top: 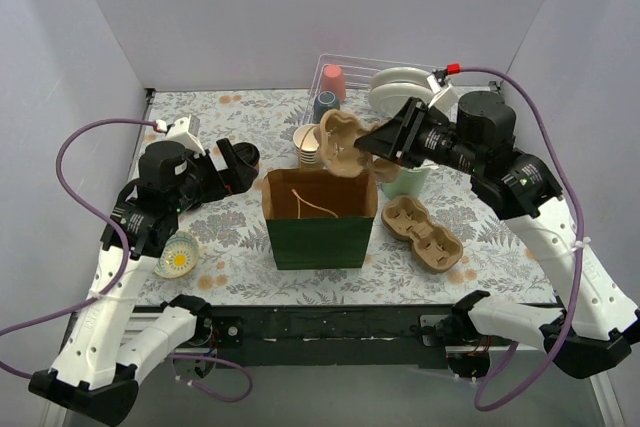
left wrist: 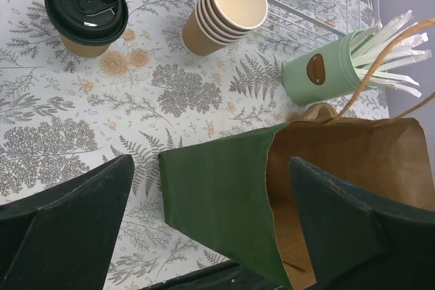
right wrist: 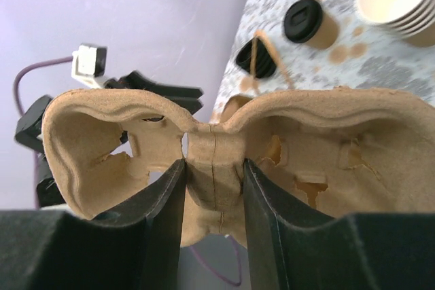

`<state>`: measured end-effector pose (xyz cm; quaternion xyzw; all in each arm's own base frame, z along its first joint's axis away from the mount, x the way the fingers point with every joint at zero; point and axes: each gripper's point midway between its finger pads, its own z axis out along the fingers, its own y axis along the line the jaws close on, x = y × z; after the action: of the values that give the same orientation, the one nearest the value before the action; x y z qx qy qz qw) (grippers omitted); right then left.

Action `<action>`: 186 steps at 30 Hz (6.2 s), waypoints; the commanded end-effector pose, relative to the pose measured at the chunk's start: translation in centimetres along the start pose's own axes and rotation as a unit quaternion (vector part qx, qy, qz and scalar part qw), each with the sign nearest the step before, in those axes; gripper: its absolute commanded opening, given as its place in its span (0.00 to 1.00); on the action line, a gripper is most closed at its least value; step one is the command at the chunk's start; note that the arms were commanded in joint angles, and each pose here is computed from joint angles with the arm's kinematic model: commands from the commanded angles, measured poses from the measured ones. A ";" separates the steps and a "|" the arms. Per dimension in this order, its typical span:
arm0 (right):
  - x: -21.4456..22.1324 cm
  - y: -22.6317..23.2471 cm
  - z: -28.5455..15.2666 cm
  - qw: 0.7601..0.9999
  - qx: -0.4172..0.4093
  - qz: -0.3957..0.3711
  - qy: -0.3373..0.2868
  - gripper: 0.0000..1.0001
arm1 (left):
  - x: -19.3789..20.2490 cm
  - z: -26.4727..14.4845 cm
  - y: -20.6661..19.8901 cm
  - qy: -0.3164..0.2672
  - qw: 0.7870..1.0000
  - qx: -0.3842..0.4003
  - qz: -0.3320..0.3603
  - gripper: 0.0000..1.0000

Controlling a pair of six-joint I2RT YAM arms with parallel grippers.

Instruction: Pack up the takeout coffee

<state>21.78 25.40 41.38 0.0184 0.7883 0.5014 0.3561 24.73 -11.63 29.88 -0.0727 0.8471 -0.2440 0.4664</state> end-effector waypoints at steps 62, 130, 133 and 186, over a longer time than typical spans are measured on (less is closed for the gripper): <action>7.8 -1.1 5.9 0.981 0.081 0.142 0.102 0.28 | 3.2 -2.0 -3.1 0.109 0.982 0.038 -0.149 0.79; 12.0 -7.9 6.5 0.941 0.312 0.034 0.125 0.27 | 4.7 -0.6 -5.4 0.155 0.970 0.120 -0.144 0.28; 12.0 -7.8 6.6 0.939 0.318 0.030 0.127 0.27 | 4.5 -0.6 -5.7 0.157 0.968 0.124 -0.149 0.35; 13.0 -12.1 6.8 0.922 0.375 -0.024 0.095 0.26 | 5.2 0.9 -6.4 0.190 0.958 0.145 -0.158 0.00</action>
<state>19.53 30.28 22.33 0.0827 0.9568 0.1628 0.2261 22.27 -19.14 27.74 -0.1014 0.8615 -0.4288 0.2524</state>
